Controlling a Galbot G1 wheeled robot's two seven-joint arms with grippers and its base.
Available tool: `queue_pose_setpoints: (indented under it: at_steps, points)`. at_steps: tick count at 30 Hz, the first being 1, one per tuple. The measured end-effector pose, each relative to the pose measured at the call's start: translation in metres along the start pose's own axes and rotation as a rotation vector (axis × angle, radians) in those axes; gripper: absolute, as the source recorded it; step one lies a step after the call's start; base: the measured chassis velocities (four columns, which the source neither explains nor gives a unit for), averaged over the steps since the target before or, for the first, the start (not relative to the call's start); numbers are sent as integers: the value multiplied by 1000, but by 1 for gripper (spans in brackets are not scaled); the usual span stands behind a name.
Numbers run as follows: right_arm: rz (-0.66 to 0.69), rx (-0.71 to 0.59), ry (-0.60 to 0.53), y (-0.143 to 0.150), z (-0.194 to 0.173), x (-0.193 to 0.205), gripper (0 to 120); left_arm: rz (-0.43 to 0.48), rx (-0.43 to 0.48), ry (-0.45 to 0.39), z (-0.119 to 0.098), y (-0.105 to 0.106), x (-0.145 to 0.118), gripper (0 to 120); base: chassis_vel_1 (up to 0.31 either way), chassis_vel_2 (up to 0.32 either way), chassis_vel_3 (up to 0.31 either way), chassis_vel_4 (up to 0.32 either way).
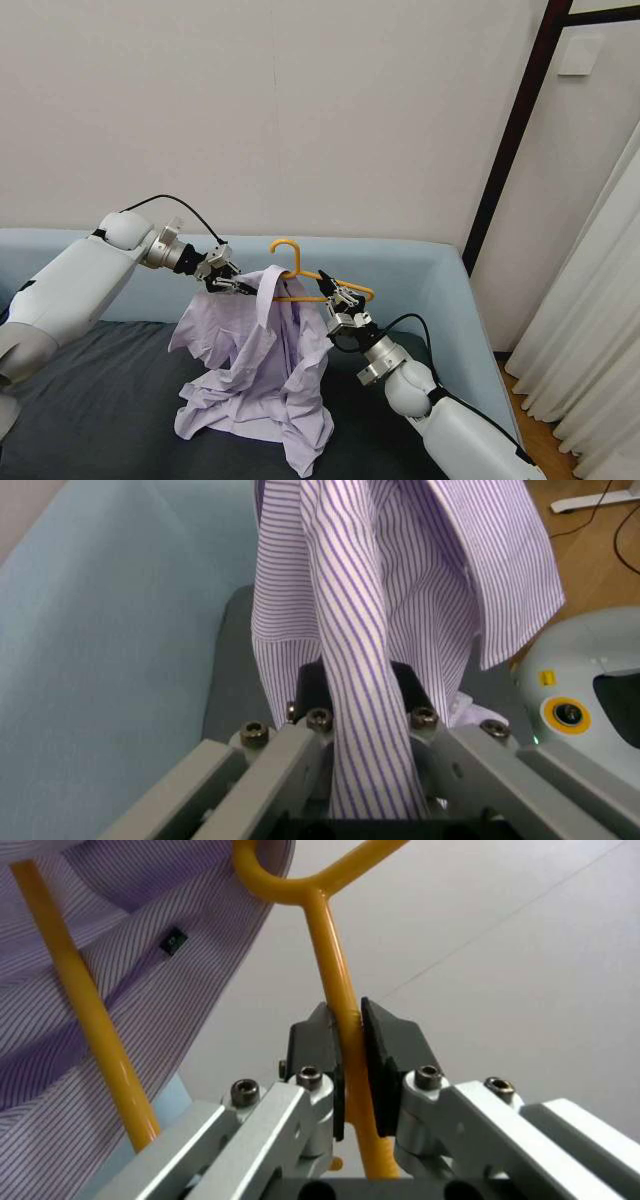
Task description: Pick up the clothes from the sofa and hang them on the clothes hanger.
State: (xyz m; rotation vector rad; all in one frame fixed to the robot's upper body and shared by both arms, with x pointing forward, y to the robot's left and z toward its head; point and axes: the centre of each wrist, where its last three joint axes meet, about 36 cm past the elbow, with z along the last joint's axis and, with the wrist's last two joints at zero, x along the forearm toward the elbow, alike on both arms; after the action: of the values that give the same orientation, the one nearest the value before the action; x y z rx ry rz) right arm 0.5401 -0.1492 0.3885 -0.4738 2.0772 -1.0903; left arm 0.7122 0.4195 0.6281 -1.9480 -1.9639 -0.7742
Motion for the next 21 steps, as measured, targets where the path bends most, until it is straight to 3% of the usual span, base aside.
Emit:
queue_pose_setpoints:
  at_steps: [6,9,11,14,15,16,18,21]
  points:
    - [23,-59,7,1,-6,1,23,-16,9,-4,5,-1,1,3,0,0,0,0]
    - [16,-248,-33,2,-17,5,39,-38,16,-7,10,-2,5,3,0,0,0,0]
    - [16,-298,-49,3,-20,6,41,-41,17,-7,11,-2,5,3,0,0,0,0]
    - [-11,-630,-200,15,-33,16,57,-61,22,-10,13,-3,8,3,0,0,0,0]
    - [-11,-630,-200,15,-33,16,57,-61,22,-10,13,-3,8,3,0,0,0,0]
    - [-9,-737,-223,21,-39,22,62,-66,21,-11,13,-2,8,3,0,0,0,0]
    - [8,-965,-168,39,-59,41,72,-82,14,-15,12,-1,8,3,0,0,0,0]
    - [31,-1128,-53,50,-72,57,80,-96,8,-22,11,-1,9,3,0,0,0,0]
